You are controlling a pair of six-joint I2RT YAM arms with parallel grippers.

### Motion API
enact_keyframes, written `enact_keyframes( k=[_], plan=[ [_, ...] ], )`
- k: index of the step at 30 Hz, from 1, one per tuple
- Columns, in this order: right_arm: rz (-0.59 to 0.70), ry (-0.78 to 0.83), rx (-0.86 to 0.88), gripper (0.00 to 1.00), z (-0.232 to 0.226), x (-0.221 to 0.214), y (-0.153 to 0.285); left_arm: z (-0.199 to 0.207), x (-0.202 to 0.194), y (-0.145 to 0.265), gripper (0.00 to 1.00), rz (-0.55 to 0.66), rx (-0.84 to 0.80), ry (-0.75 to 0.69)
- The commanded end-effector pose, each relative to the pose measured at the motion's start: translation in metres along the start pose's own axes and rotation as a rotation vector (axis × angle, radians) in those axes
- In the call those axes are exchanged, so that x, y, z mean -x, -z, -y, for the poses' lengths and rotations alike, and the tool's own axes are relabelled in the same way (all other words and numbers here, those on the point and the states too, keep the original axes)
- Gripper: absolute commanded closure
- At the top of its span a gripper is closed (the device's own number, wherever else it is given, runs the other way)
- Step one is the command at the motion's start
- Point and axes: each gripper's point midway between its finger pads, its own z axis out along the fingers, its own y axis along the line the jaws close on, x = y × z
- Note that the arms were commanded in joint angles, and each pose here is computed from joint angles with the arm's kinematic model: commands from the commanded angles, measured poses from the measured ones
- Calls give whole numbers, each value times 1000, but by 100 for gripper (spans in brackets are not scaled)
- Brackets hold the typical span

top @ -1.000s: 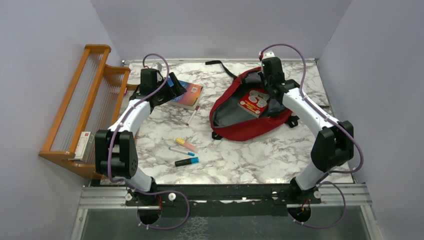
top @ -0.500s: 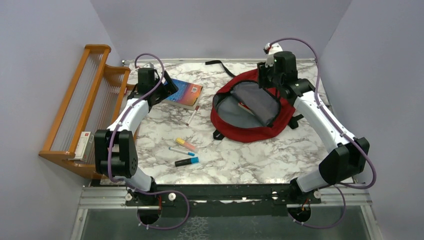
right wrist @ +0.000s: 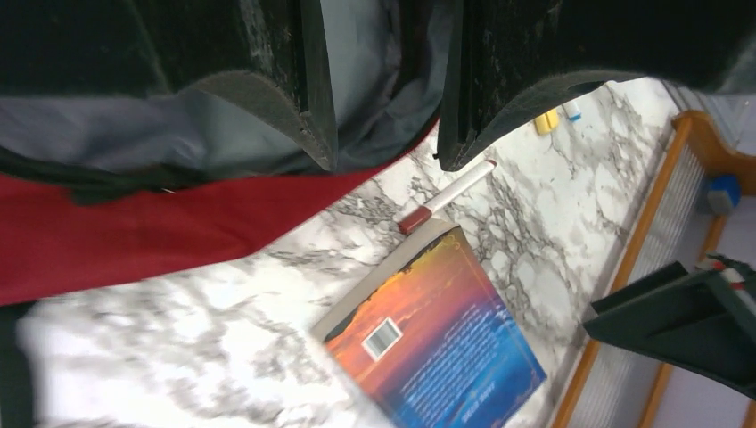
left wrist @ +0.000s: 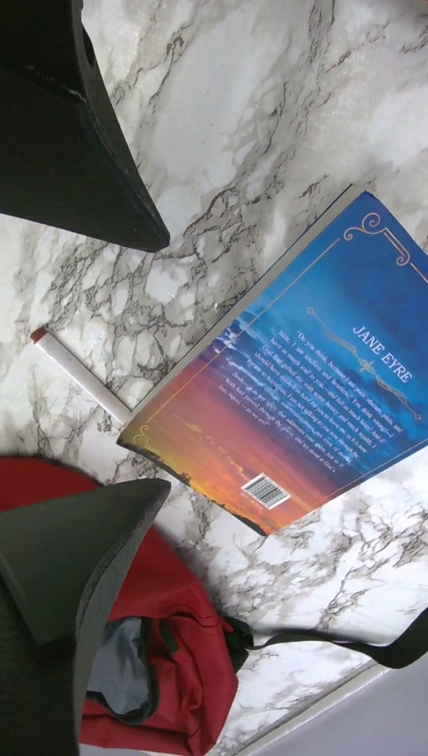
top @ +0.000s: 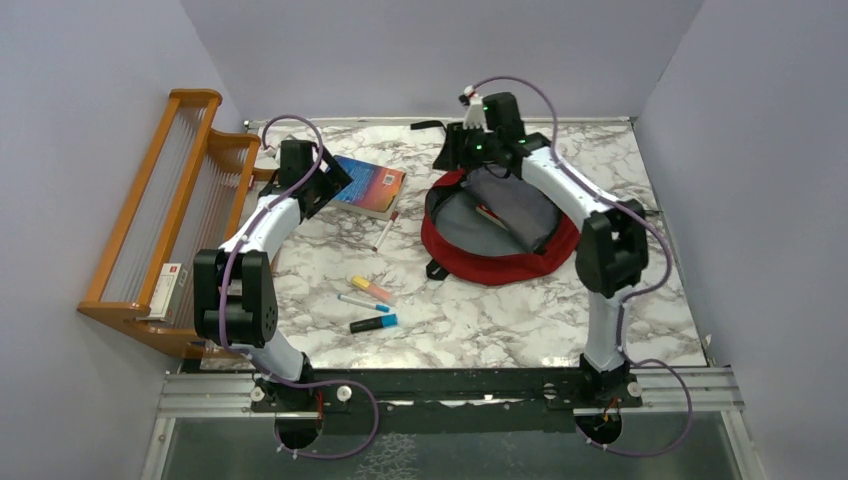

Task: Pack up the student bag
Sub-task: Pick up the book from the center of the board.

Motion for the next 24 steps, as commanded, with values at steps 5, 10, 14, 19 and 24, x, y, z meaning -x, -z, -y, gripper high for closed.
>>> enact_keyframes(
  k=[5, 10, 14, 19, 24],
  plan=[
    [-19, -36, 150, 47, -19, -25, -86, -19, -12, -4, 1, -21, 51, 23],
    [37, -31, 162, 45, -14, -25, -122, -21, -22, -4, 1, -51, 37, 17],
    [49, -16, 161, 45, -12, -23, -150, -22, -28, -6, 1, -71, 33, 17],
    [64, -3, 140, 41, 0, -27, -177, -26, -33, -7, 1, -84, 41, 8],
    [78, 13, 127, 39, 10, -32, -196, -27, -34, -8, 1, -91, 40, 3]
  ],
)
